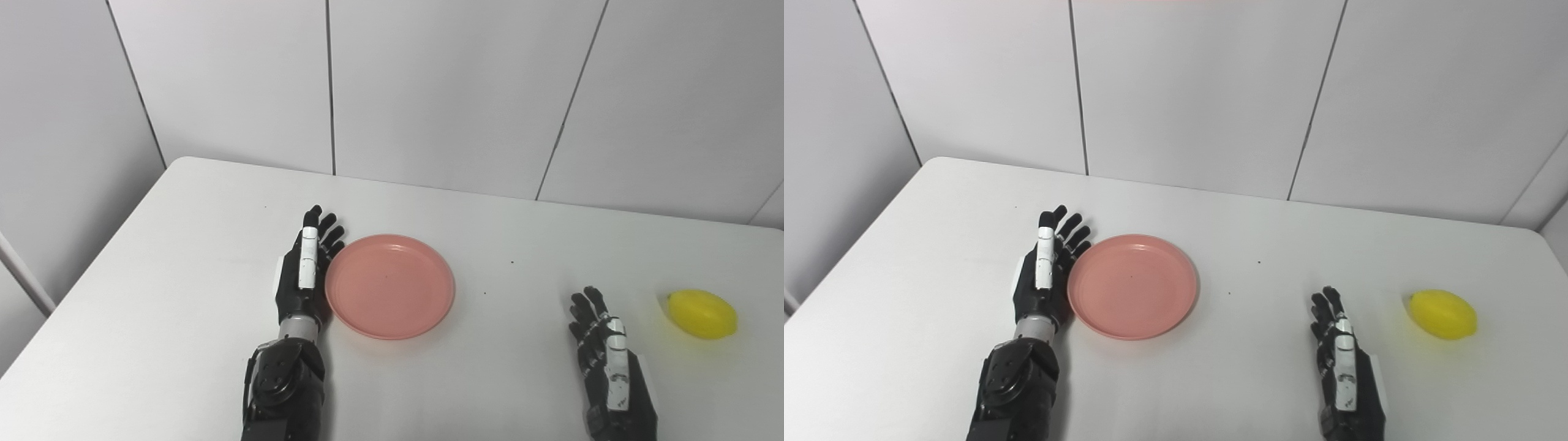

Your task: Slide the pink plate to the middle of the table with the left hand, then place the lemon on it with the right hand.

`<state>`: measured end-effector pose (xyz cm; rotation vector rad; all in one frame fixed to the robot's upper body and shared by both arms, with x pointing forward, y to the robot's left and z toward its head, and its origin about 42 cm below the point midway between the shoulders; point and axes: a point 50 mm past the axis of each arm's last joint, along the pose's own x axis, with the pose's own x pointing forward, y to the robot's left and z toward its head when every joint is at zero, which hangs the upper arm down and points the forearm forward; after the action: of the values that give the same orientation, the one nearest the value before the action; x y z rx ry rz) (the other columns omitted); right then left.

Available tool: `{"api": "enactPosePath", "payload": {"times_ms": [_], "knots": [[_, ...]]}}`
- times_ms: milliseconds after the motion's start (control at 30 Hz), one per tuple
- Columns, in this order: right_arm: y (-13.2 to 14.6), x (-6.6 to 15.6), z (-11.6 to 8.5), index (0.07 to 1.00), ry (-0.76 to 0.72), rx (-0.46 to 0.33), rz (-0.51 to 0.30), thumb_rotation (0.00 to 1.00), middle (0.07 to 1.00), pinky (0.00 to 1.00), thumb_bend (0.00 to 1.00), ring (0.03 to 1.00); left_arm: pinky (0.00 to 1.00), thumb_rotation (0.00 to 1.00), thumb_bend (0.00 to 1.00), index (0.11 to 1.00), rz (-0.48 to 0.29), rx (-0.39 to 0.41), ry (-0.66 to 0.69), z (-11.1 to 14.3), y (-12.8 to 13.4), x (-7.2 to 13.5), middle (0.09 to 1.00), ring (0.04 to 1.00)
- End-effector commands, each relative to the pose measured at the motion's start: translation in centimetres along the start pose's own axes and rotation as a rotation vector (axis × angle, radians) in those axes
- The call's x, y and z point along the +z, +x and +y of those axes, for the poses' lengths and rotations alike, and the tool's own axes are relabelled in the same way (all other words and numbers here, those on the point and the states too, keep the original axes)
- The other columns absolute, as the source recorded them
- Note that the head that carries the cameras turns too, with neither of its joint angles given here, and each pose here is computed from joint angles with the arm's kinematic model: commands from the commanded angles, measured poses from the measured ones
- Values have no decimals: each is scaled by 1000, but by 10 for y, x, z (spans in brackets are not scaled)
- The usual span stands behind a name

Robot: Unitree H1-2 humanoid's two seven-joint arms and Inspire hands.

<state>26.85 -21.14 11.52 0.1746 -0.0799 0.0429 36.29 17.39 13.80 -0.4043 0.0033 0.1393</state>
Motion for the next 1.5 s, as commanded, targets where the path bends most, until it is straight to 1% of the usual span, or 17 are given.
{"api": "enactPosePath", "payload": {"times_ms": [0, 133, 267, 367, 533, 700, 833, 1033, 1133, 1167, 1200, 1267, 1300, 1333, 1367, 1400, 1467], "knots": [[-7, -9, 7, 937, 24, -6, 29, 975, 924, 1000, 731, 967, 911, 775, 911, 877, 30, 18, -29, -9, -7, -10, 895, 889], [-7, -8, 14, 935, 29, -8, 28, 972, 923, 1000, 732, 964, 941, 784, 915, 881, 34, 6, -26, -12, -8, -9, 894, 894], [-7, -7, 20, 941, 22, -9, 33, 990, 923, 1000, 718, 966, 948, 819, 917, 909, 39, -7, -4, -13, -10, -8, 886, 887], [-5, -7, 26, 934, 21, -19, 35, 983, 917, 1000, 718, 963, 948, 818, 924, 912, 45, -4, -9, -13, -11, -8, 881, 879], [-1, -11, 33, 917, 19, -25, 28, 969, 898, 1000, 719, 945, 916, 827, 928, 910, 46, -13, -9, -8, -10, -7, 888, 874], [1, -13, 39, 910, 21, -25, 39, 953, 894, 1000, 756, 952, 919, 818, 939, 911, 42, -24, -10, -5, -8, -5, 888, 877], [3, -14, 43, 908, 10, -27, 34, 950, 893, 1000, 765, 951, 946, 815, 956, 920, 48, -32, -12, -2, -8, -5, 900, 887], [1, -13, 47, 906, -9, -35, 28, 945, 890, 1000, 767, 940, 987, 822, 942, 915, 56, -41, -36, 1, -9, -6, 906, 910], [0, -11, 47, 900, -83, -45, -1, 952, 882, 1000, 782, 918, 994, 813, 932, 919, 58, -40, -58, 3, -9, -7, 917, 918], [-1, -10, 47, 898, -133, -56, -20, 955, 880, 1000, 781, 913, 994, 813, 930, 920, 59, -39, -64, 4, -10, -6, 919, 920], [-1, -9, 47, 889, -166, -64, -34, 974, 876, 972, 762, 894, 994, 811, 926, 920, 59, -39, -67, 5, -10, -6, 921, 921], [-1, -7, 47, 884, -233, -91, -50, 987, 883, 945, 734, 892, 990, 815, 926, 919, 56, -41, -73, 7, -10, -6, 916, 917], [0, -5, 48, 867, -264, -110, -55, 982, 874, 892, 727, 873, 985, 820, 926, 920, 54, -43, -73, 8, -10, -5, 911, 912], [0, -2, 49, 857, -302, -134, -67, 975, 869, 853, 718, 858, 979, 825, 930, 921, 53, -41, -73, 9, -10, -5, 910, 907], [1, 5, 51, 854, -349, -165, -86, 973, 868, 843, 715, 855, 978, 826, 931, 922, 52, -42, -73, 10, -9, -4, 910, 906], [1, 9, 52, 838, -382, -186, -101, 968, 855, 785, 702, 828, 979, 831, 935, 921, 51, -43, -74, 11, -9, -4, 919, 907], [3, 17, 54, 828, -425, -215, -132, 966, 843, 751, 694, 811, 982, 832, 940, 924, 50, -50, -72, 15, -7, -3, 925, 909]]}}
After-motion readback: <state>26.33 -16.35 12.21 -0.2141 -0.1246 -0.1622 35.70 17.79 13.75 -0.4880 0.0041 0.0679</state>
